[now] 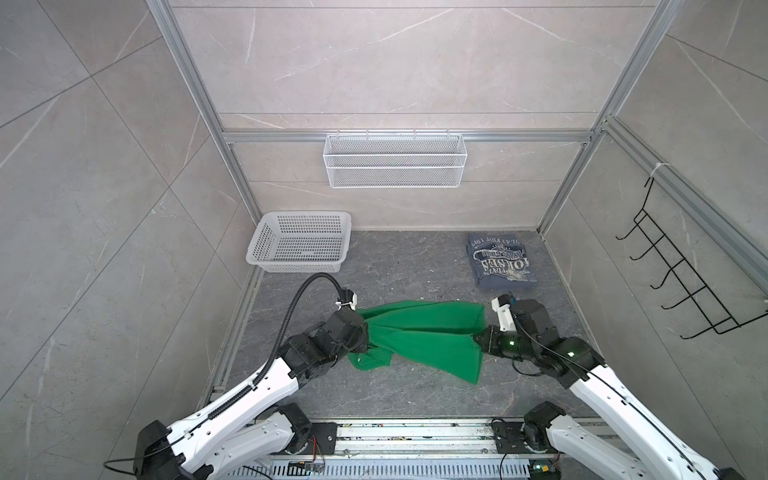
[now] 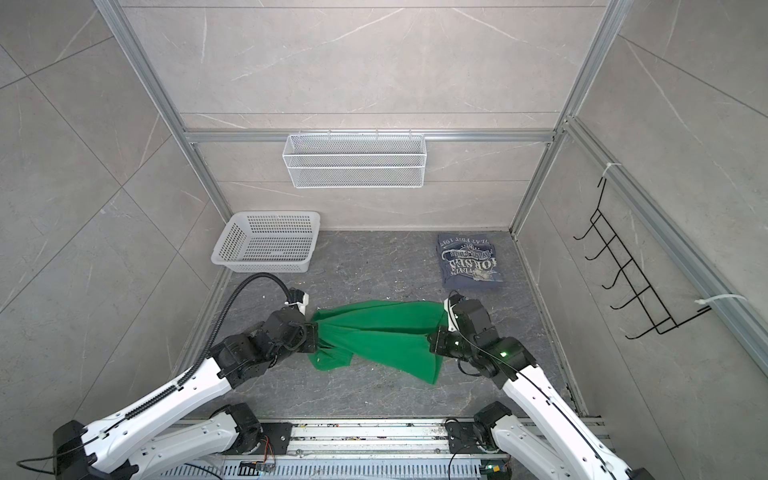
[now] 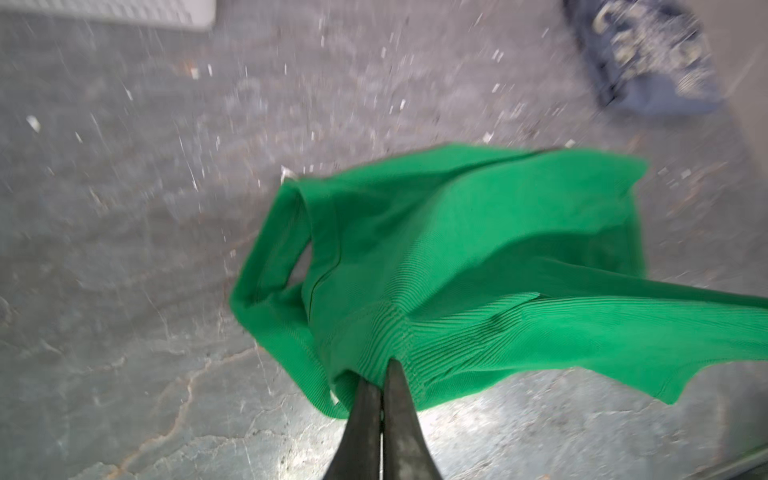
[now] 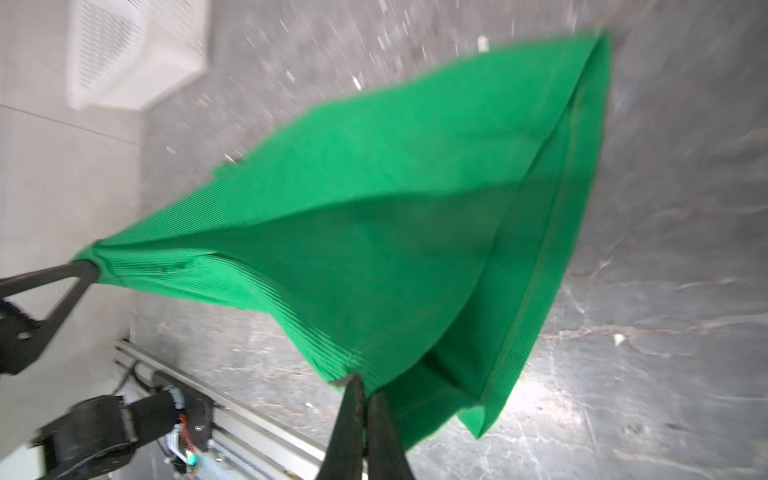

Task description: Fold and stack the tank tops

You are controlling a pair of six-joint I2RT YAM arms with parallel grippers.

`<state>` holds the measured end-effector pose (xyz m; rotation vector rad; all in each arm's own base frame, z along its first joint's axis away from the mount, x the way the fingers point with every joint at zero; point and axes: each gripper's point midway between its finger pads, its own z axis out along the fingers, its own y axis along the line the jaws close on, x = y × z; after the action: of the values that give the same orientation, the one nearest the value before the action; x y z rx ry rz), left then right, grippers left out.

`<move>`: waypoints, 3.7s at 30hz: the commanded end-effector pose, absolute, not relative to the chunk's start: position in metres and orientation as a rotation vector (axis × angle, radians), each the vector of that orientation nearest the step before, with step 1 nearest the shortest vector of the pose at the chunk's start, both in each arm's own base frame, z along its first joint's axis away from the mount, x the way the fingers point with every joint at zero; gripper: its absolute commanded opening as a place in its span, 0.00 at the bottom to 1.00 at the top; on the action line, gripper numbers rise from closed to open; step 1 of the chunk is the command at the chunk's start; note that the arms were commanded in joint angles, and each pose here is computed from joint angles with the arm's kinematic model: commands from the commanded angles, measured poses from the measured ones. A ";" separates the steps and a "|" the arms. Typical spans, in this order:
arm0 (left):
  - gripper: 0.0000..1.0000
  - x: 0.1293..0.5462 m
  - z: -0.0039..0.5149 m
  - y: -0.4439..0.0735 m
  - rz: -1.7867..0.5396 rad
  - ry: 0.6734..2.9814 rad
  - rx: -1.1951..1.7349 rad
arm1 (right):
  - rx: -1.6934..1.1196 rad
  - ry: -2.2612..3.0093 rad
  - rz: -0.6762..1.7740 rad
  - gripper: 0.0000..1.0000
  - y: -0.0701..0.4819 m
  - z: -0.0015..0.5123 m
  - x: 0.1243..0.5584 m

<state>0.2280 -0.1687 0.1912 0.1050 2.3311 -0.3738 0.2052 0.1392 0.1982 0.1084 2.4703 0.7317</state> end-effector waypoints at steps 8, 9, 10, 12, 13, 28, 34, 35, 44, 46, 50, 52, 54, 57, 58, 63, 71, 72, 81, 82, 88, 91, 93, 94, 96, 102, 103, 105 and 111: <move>0.00 0.209 0.338 -0.148 -0.505 2.012 0.200 | 0.011 2.071 0.642 0.00 0.093 0.364 0.172; 0.00 0.202 0.352 -0.148 -0.547 1.979 0.227 | -0.004 2.025 0.667 0.00 0.093 0.380 0.166; 0.00 0.195 0.367 -0.148 -0.583 1.949 0.248 | -0.023 1.981 0.694 0.00 0.093 0.396 0.160; 0.00 0.181 0.388 -0.150 -0.658 1.917 0.291 | -0.044 1.911 0.737 0.00 0.092 0.422 0.150; 0.00 0.174 0.399 -0.150 -0.697 1.899 0.313 | -0.059 1.875 0.763 0.00 0.092 0.435 0.143; 0.00 0.244 0.339 -0.204 -0.517 2.086 0.304 | 0.174 2.087 0.465 0.00 0.089 0.366 0.235; 0.00 0.324 0.217 -0.243 -0.247 2.380 0.335 | 0.174 2.308 0.240 0.00 0.106 0.262 0.309; 0.00 0.335 0.203 -0.246 -0.225 2.413 0.334 | 0.189 2.335 0.219 0.00 0.105 0.249 0.319; 0.03 0.437 0.116 -0.258 -0.110 2.599 0.226 | 0.398 2.509 0.208 0.00 0.080 0.151 0.412; 0.06 0.452 0.103 -0.256 -0.115 2.626 0.197 | 0.410 2.520 0.199 0.00 0.079 0.141 0.426; 0.16 0.475 0.089 -0.245 -0.128 2.657 0.111 | 0.459 2.543 0.131 0.00 0.067 0.125 0.445; 0.29 0.486 0.086 -0.235 -0.139 2.672 0.067 | 0.482 2.537 0.078 0.12 0.056 0.123 0.454; 0.42 0.491 0.092 -0.229 -0.144 2.680 0.054 | 0.488 2.545 0.032 0.38 0.048 0.126 0.460; 0.58 0.488 0.122 -0.221 -0.117 2.661 0.084 | 0.480 2.540 -0.035 0.62 0.039 0.143 0.458; 0.62 0.481 0.134 -0.219 -0.118 2.652 0.089 | 0.471 2.536 -0.023 0.65 0.040 0.149 0.452; 0.66 0.434 0.161 -0.240 -0.283 2.621 0.189 | 0.428 2.580 0.241 0.67 0.070 0.146 0.401; 0.54 0.407 0.096 -0.299 -0.471 2.739 0.328 | 0.406 2.724 0.446 0.66 0.120 0.093 0.302; 0.54 0.411 0.090 -0.301 -0.474 2.739 0.316 | 0.415 2.737 0.456 0.66 0.122 0.088 0.291; 0.51 0.462 0.052 -0.309 -0.514 2.689 0.219 | 0.588 2.819 0.531 0.65 0.121 0.049 0.226; 0.51 0.467 0.048 -0.306 -0.505 2.686 0.199 | 0.605 2.828 0.537 0.65 0.121 0.045 0.221; 0.50 0.490 0.027 -0.266 -0.396 2.691 0.059 | 0.713 2.926 0.446 0.65 0.109 0.013 0.194; 0.50 0.496 0.022 -0.245 -0.356 2.691 0.011 | 0.778 2.961 0.351 0.65 0.097 -0.001 0.180; 0.50 0.499 0.020 -0.235 -0.336 2.695 -0.001 | 0.815 2.967 0.312 0.65 0.092 -0.005 0.174; 0.50 0.501 0.019 -0.231 -0.329 2.696 -0.006 | 0.831 2.961 0.298 0.65 0.090 -0.007 0.173; 0.50 0.505 0.017 -0.225 -0.318 2.695 -0.013 | 0.859 2.949 0.277 0.65 0.086 -0.006 0.171; 0.50 0.514 0.031 -0.219 -0.298 2.684 0.019 | 0.879 2.896 0.134 0.66 0.066 0.010 0.171; 0.50 0.515 0.036 -0.220 -0.296 2.678 0.028 | 0.871 2.885 0.100 0.66 0.062 0.014 0.172; 0.53 0.515 0.052 -0.227 -0.338 2.674 0.061 | 0.818 2.864 0.114 0.67 0.063 0.022 0.181; 0.67 0.477 0.124 -0.265 -0.437 2.650 0.243 | 0.621 2.837 0.273 0.67 0.088 0.053 0.212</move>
<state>0.5095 -0.2427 0.0692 0.1070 2.6675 -0.3758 0.1969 0.0832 0.0324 0.7357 2.8559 0.2606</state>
